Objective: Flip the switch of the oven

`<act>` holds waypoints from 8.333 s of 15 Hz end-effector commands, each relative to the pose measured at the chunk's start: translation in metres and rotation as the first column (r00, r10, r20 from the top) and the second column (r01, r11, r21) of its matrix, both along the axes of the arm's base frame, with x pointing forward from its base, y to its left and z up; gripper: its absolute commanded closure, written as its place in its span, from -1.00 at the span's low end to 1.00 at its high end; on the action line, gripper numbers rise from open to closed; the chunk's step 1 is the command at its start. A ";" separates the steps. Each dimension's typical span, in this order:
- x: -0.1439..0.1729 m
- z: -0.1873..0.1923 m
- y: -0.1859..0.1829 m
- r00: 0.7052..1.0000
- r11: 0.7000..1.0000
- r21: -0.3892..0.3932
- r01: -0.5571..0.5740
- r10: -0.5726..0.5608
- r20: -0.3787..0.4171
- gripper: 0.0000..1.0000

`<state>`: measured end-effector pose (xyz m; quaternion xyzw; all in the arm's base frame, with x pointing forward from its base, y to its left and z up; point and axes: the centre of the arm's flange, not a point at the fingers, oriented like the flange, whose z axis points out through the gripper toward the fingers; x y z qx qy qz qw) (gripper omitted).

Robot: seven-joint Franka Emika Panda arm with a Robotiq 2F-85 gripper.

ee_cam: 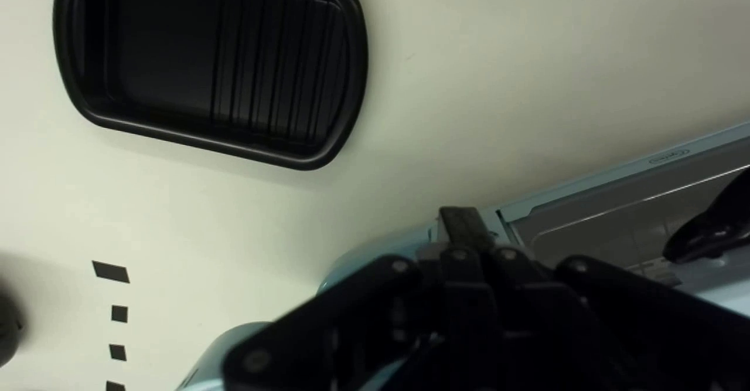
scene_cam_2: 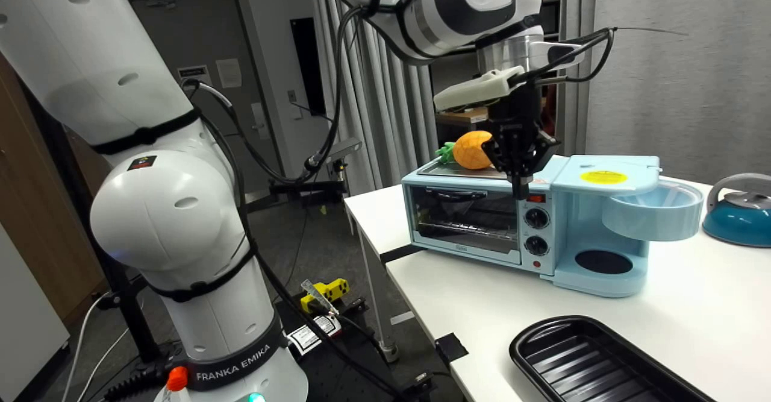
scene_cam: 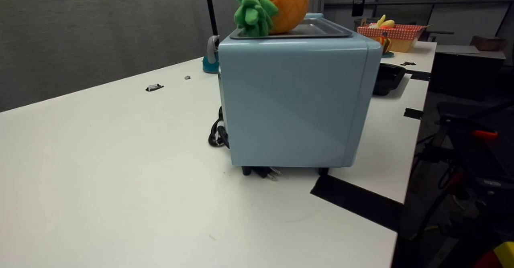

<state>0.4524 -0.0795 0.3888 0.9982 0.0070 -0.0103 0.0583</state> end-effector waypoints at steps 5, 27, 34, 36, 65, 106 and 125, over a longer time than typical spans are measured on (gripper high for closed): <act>0.026 -0.019 0.003 0.997 1.000 0.017 0.009 -0.011 0.076 1.00; 0.052 -0.024 0.007 0.993 0.999 0.022 0.029 -0.032 0.116 1.00; 0.059 -0.024 0.004 0.987 0.998 -0.011 0.065 -0.063 0.150 1.00; 0.062 -0.023 0.003 0.983 0.996 -0.012 0.084 -0.081 0.166 1.00; -0.014 0.051 0.003 0.930 0.984 0.004 0.177 -0.169 0.327 1.00; -0.028 0.066 -0.007 0.916 0.981 0.010 0.193 -0.184 0.356 -1.00; -0.028 0.066 -0.007 0.916 0.981 0.010 0.193 -0.184 0.356 -1.00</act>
